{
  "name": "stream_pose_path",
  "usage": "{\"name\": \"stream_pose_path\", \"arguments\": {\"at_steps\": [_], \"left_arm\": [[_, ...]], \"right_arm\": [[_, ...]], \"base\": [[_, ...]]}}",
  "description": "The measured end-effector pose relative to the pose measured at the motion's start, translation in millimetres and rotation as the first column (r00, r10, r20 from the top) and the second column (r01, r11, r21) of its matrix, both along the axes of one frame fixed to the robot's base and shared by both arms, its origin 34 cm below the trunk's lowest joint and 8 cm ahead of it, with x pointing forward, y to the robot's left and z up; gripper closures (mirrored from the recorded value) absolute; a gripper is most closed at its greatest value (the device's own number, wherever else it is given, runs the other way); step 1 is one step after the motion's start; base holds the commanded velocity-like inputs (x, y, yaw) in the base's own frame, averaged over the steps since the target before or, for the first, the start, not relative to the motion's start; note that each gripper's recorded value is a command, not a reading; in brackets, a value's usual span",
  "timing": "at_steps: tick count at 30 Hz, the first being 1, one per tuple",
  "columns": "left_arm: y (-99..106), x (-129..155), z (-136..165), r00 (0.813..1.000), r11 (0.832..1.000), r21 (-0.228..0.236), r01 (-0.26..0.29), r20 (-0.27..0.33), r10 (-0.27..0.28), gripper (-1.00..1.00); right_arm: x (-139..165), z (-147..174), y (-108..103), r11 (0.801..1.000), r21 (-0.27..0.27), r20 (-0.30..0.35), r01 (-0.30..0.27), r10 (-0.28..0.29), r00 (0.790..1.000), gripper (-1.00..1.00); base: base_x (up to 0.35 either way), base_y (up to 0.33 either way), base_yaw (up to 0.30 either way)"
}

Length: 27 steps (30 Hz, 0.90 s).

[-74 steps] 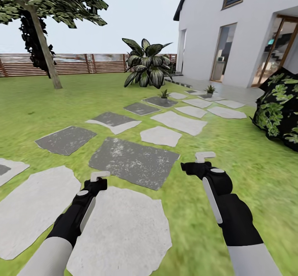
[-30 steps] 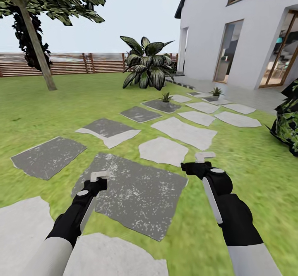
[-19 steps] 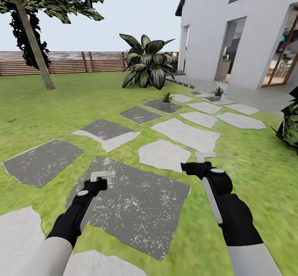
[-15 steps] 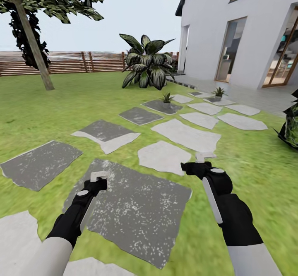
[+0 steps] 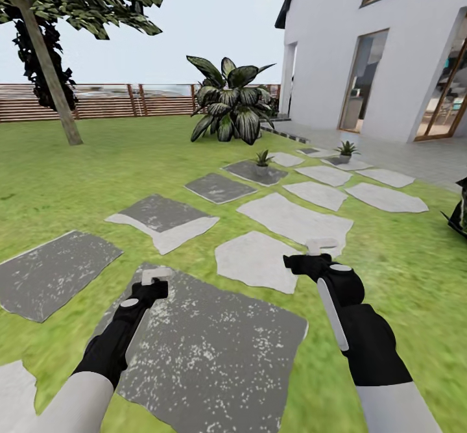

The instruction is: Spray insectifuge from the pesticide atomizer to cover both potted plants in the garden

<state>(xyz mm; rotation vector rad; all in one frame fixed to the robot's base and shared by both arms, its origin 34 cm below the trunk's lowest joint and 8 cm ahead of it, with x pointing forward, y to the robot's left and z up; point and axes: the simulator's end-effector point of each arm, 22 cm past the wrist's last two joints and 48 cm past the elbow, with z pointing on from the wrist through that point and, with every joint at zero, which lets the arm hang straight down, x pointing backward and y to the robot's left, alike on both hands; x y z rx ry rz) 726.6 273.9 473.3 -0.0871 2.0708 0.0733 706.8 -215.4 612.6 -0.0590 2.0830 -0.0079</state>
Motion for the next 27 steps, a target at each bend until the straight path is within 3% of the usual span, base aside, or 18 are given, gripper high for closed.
{"name": "stream_pose_path", "arguments": {"at_steps": [27], "left_arm": [[-0.1,0.0,0.0,1.0,1.0,0.0,0.0,0.0,0.0,1.0]], "right_arm": [[0.0,0.0,-0.1,1.0,0.0,0.0,0.0,0.0,1.0,-1.0]], "base": [[0.347,0.0,0.0]]}}
